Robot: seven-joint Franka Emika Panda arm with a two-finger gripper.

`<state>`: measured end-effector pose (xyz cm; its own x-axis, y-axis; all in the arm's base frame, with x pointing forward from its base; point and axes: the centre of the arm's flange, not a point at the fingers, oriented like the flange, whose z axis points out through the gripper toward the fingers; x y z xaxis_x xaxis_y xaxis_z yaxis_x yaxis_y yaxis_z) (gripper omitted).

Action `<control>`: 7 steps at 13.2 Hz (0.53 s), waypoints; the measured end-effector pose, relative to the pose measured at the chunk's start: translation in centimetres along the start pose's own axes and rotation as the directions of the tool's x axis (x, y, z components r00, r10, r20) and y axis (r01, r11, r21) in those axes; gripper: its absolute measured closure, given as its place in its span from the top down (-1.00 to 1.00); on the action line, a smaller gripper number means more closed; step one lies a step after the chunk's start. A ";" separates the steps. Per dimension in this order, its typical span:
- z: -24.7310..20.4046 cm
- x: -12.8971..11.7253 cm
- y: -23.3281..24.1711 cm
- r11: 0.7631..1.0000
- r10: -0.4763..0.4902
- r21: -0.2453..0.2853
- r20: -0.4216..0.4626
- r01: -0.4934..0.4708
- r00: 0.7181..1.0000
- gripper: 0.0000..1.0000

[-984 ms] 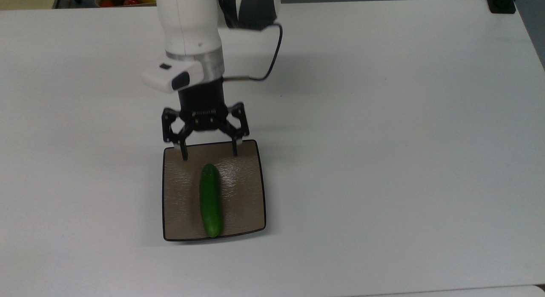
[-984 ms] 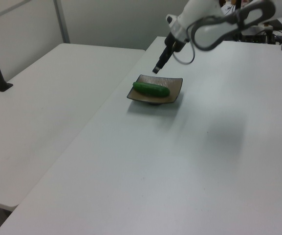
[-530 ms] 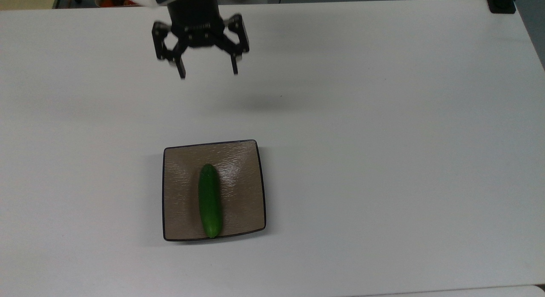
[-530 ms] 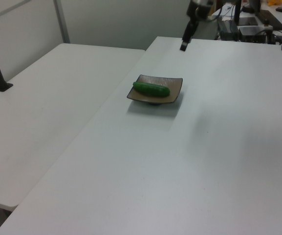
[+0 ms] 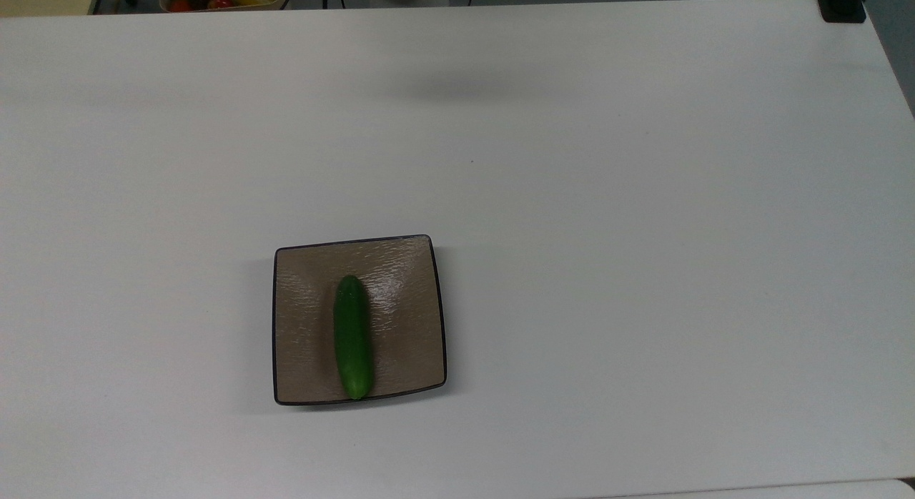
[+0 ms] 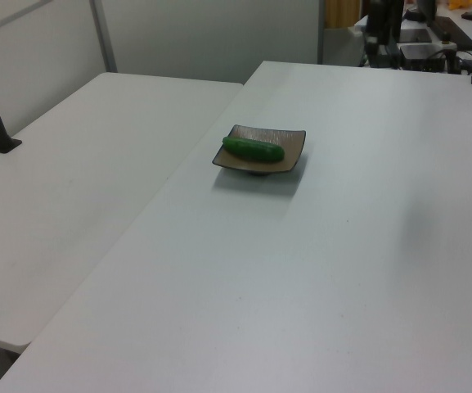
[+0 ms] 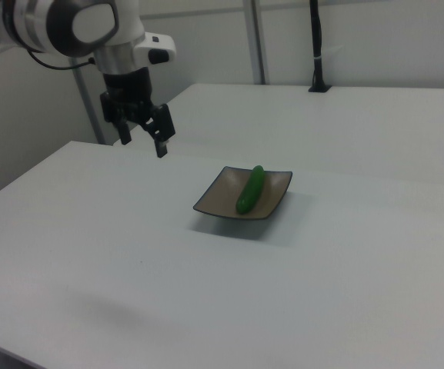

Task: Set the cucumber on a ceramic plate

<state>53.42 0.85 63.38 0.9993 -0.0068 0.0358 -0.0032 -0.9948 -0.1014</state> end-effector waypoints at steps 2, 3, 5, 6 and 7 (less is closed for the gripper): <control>-0.4 -1.0 -0.2 1.000 -0.004 0.001 0.023 0.004 1.000 1.00; -0.4 -1.2 -0.6 1.000 -0.011 0.001 0.026 0.011 1.000 1.00; 0.1 -1.3 -1.6 1.000 -0.027 -0.007 0.036 0.027 0.999 1.00; 0.3 -1.3 -1.8 0.999 -0.032 -0.017 0.041 0.032 0.999 1.00; 0.4 -1.2 -1.9 0.999 -0.034 -0.025 0.039 0.035 0.999 1.00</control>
<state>52.26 2.75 63.09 0.9995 0.0311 0.0006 0.0311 -0.9966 -0.0757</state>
